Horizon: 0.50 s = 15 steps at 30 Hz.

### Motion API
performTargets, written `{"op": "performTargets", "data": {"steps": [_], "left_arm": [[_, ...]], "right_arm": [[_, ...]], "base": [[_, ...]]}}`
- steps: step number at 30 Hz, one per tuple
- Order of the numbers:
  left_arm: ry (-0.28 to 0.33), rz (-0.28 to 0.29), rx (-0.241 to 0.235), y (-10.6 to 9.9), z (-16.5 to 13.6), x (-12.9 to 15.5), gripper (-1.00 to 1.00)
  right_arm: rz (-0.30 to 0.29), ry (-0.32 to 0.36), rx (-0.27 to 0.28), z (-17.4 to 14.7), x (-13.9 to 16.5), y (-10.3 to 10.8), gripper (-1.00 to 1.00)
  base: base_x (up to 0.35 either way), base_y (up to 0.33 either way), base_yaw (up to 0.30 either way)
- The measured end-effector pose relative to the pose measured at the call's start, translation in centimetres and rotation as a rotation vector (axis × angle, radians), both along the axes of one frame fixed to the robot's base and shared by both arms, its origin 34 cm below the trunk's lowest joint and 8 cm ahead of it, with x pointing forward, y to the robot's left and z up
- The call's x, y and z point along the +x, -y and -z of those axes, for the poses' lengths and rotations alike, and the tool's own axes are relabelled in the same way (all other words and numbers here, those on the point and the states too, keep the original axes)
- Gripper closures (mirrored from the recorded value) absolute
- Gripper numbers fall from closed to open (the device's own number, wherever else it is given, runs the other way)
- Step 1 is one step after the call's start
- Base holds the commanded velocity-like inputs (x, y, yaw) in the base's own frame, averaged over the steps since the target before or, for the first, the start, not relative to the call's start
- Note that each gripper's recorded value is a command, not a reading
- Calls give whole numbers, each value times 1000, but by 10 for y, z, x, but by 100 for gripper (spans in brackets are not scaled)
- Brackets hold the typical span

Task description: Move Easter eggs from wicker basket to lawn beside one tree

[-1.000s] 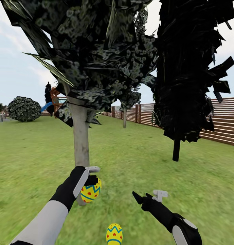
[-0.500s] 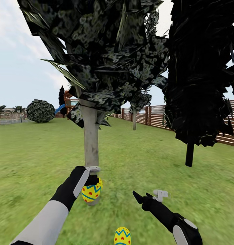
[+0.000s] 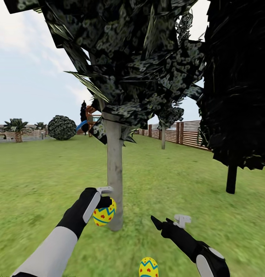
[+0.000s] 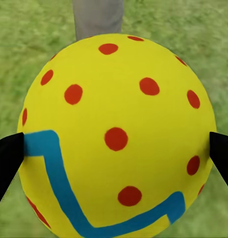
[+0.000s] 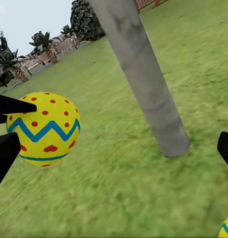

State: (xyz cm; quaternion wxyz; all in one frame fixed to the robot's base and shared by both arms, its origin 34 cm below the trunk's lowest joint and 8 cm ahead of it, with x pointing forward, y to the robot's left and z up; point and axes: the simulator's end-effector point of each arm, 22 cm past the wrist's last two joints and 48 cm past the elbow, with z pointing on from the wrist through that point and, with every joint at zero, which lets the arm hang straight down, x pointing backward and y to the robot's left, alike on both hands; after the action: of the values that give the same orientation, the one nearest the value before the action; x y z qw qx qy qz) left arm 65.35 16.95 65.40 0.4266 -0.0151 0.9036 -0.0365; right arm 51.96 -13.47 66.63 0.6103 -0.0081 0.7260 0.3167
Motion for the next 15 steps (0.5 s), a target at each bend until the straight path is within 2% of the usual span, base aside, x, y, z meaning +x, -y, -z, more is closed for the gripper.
{"op": "performTargets", "data": {"steps": [6, 15], "left_arm": [[11, -1, -3, 0, -6, -1, 100], [11, -3, -6, -1, -6, -1, 100]], "right_arm": [[1, 8, 1, -3, -1, 0, -100], [0, 10, 2, -4, -1, 1, -100]], "base": [[0, 0, 185], [0, 0, 21]]}}
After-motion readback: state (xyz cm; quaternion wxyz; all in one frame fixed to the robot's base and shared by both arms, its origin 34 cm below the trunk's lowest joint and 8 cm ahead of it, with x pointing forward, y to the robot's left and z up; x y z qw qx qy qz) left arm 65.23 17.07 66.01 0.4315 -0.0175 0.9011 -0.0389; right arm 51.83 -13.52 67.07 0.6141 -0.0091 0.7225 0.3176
